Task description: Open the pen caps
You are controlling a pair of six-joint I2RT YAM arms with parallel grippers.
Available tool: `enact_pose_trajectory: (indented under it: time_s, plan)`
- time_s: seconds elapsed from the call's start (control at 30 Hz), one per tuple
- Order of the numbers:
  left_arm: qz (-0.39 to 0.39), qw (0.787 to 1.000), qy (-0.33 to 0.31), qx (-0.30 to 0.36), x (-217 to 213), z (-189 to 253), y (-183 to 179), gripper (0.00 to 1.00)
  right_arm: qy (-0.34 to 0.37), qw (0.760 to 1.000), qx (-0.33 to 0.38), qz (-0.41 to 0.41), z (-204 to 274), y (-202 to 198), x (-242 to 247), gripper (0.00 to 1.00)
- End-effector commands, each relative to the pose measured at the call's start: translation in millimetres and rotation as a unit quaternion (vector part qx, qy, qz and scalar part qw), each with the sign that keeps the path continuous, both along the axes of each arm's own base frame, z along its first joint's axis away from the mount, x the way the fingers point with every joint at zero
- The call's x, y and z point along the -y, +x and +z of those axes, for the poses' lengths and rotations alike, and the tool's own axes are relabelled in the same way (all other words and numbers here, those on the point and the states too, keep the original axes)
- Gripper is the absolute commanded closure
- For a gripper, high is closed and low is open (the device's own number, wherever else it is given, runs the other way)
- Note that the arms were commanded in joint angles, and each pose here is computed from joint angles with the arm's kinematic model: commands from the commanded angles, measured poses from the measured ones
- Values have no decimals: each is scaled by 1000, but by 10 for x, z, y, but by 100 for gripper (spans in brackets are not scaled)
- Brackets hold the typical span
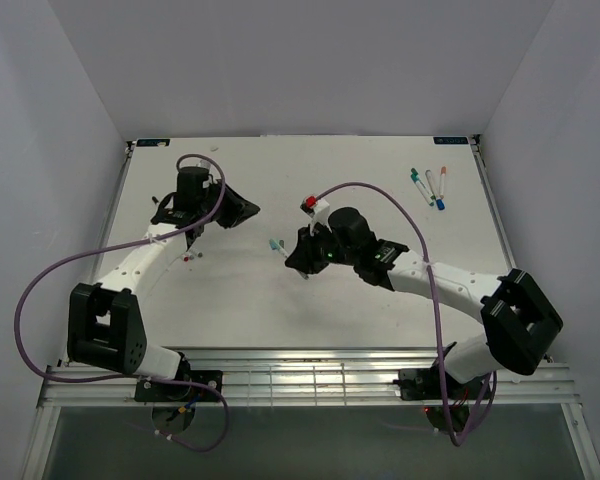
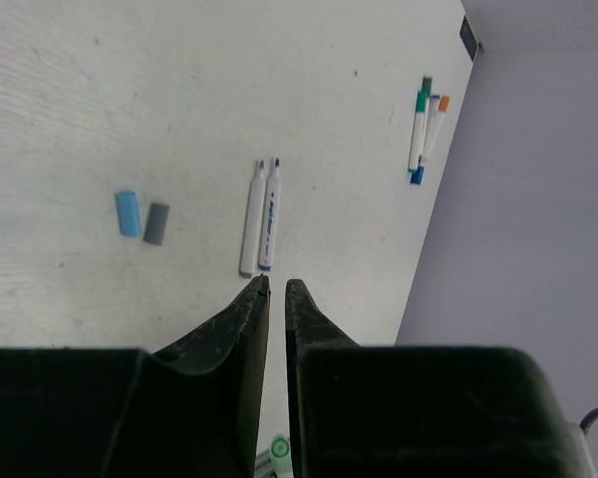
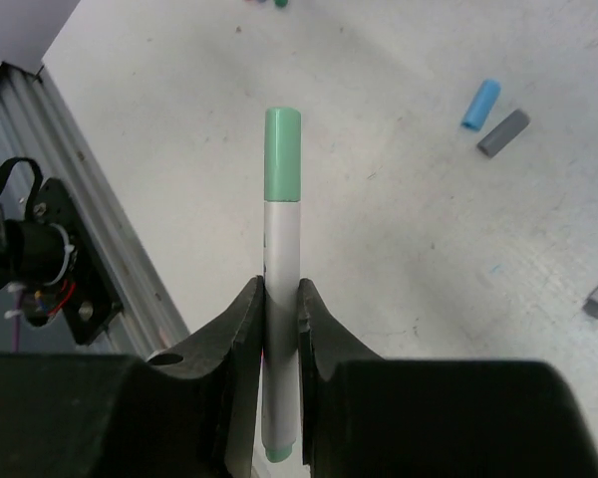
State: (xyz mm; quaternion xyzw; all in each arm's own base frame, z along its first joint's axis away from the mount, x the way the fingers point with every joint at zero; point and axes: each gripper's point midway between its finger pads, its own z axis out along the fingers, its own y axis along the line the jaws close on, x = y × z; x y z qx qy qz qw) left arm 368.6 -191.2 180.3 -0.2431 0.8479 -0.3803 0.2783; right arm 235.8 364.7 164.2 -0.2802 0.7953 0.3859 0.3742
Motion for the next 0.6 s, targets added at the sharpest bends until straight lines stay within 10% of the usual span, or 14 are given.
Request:
enact_pose_trajectory:
  time_s: [0.0, 0.17, 0.33, 0.4, 0.43, 0.57]
  plan:
    - [43, 997, 23, 56, -327, 176, 171, 100, 58, 994, -61, 73, 141, -347, -46, 92]
    - [-11, 996, -2, 85, -229, 264, 186, 100, 51, 995, -66, 63, 43, -345, -11, 92]
    - [-52, 995, -21, 79, -120, 220, 33, 37, 19, 998, -48, 28, 26, -76, -4, 92]
    - [-57, 995, -17, 79, -115, 190, -37, 26, 17, 999, -43, 21, 69, 35, -40, 92]
    - [-59, 996, -16, 71, -121, 157, -76, 3, 18, 999, -42, 18, 83, 75, -50, 92]
    - [-67, 996, -1, 55, -95, 29, -204, 2, 22, 999, -39, 12, 135, 240, -116, 92]
